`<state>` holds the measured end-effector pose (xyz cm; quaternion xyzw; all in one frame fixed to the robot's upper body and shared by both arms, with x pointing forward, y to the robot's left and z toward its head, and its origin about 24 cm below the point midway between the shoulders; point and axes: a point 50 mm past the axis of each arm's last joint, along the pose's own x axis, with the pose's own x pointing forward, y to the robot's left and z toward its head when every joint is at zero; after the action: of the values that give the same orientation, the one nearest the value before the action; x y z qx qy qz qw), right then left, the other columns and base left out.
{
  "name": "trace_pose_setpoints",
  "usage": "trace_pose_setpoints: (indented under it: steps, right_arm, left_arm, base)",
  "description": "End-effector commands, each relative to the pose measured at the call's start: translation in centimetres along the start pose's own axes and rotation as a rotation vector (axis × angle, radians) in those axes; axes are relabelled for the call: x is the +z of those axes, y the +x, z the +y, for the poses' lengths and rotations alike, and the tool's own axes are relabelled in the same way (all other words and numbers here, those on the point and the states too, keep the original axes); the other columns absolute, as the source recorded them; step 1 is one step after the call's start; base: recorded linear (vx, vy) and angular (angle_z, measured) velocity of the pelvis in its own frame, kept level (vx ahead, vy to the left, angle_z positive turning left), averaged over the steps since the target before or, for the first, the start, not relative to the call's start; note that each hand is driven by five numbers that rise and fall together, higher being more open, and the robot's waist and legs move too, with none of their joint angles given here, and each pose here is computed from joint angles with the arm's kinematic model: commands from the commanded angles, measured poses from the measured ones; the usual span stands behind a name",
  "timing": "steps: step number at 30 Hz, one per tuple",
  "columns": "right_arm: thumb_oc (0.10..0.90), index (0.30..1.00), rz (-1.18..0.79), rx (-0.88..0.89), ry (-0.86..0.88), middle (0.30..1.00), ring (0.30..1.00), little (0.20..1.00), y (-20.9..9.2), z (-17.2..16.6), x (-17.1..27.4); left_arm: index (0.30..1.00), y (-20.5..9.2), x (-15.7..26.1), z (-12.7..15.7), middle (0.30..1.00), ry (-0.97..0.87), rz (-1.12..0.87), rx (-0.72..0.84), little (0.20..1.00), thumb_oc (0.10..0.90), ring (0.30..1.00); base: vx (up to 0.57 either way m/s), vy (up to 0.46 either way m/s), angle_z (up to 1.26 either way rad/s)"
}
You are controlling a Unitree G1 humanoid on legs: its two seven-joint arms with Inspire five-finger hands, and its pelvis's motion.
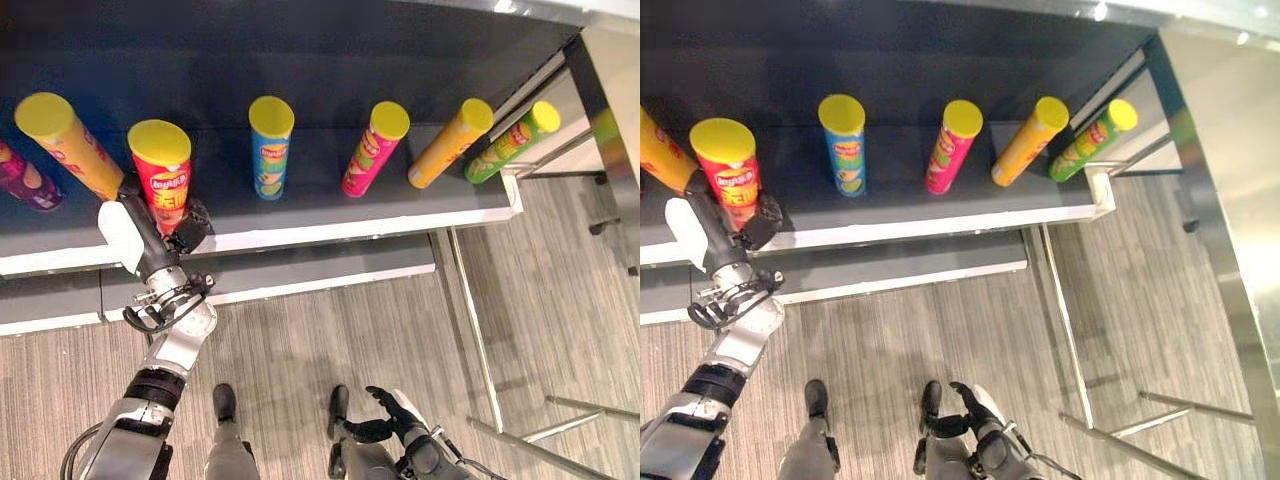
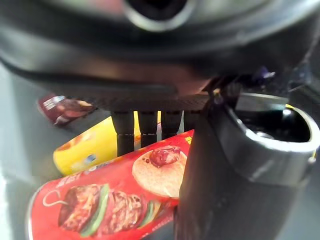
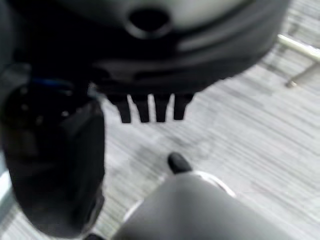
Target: Put the goods on the table back onto the shelves and tidy them up.
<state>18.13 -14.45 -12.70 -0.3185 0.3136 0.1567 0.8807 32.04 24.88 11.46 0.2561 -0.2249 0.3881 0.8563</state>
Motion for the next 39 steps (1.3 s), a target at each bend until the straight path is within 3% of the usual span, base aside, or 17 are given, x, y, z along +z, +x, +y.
trace_pose_setpoints:
  steps: [1,8,17,31,39]
  right_arm:
    - [0.8,0.9,-0.085,-0.011,-0.032,0.9,0.9,0.9,-0.1,0.2,1.1]
    - [0.8,0.9,-0.182,-0.003,-0.052,0.9,0.9,0.9,0.0,0.2,3.1]
    - [0.8,0.9,-0.272,-0.009,-0.026,0.9,0.9,0.9,0.1,0.1,5.1]
    - [0.8,0.9,-0.375,-0.018,0.007,0.9,0.9,0.9,-0.1,-0.1,7.3]
    - [0.8,0.9,-0.366,-0.008,0.017,0.9,0.9,0.9,-0.2,0.0,6.9]
  left_arm:
    - [0.3,4.9,5.3,1.5,0.3,-0.194,-0.219,0.201,0.3,0.4,0.3]
    - [0.3,6.4,6.5,2.2,0.3,-0.266,-0.236,0.281,0.3,0.4,0.3]
    - [0.3,9.2,10.1,5.6,0.3,-0.331,-0.397,0.466,0.3,0.4,0.3]
    - [0.3,9.2,11.4,6.3,0.3,-0.302,-0.489,0.487,0.3,0.4,0.3]
    - [0.3,10.5,11.3,6.6,0.3,-0.145,-0.532,0.444,0.3,0.4,0.3]
  base:
    - [0.0,-0.025,-0.06]
    - [0.0,-0.038,-0.11]
    - [0.01,-0.056,-0.1]
    - [0.01,-0.01,0.05]
    - [0.0,-0.001,-0.01]
